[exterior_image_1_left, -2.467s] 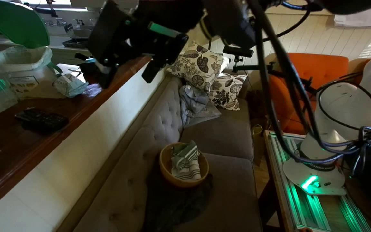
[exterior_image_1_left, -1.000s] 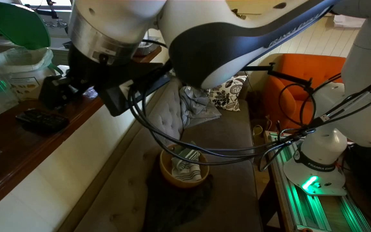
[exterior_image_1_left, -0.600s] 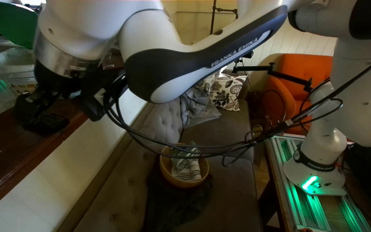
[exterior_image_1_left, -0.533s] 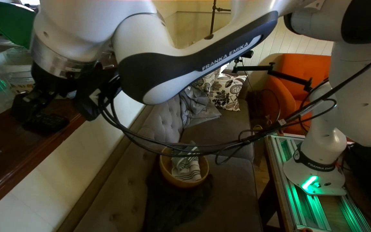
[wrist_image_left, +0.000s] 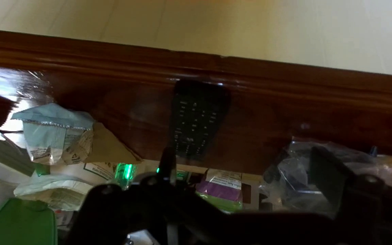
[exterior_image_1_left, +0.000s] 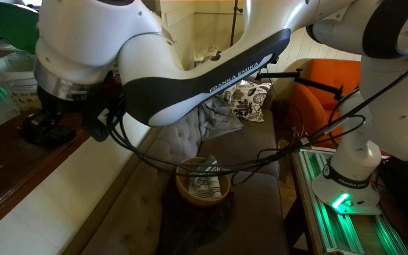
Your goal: Put the black remote control in the wooden bowl.
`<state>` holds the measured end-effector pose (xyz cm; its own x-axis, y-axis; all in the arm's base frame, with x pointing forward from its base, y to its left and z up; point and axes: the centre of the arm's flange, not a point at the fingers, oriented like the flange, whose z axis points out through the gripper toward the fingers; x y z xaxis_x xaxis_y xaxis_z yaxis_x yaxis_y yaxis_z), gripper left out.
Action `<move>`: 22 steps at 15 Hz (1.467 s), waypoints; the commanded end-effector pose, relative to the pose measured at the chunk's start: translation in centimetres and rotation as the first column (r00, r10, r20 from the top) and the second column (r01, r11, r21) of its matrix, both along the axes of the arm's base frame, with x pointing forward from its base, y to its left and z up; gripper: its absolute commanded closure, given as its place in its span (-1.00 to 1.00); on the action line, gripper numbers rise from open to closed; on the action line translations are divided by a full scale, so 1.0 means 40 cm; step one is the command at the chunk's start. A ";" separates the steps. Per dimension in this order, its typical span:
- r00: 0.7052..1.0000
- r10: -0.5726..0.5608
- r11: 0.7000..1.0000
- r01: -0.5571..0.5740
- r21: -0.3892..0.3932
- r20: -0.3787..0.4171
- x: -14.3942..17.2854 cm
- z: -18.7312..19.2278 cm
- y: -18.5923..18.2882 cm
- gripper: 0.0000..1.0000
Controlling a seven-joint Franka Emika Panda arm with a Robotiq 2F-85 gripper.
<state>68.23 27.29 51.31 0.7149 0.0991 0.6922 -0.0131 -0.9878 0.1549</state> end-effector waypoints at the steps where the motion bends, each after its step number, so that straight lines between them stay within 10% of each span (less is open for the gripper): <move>1: 0.997 0.040 0.998 -0.043 -0.041 -0.059 0.063 -0.073 -0.003 -1.00; 11: 0.978 -0.177 0.980 0.186 0.074 -0.108 0.211 -0.067 -0.075 -1.00; 22: 0.974 -0.147 0.970 0.176 0.166 -0.172 0.183 -0.119 -0.092 -1.00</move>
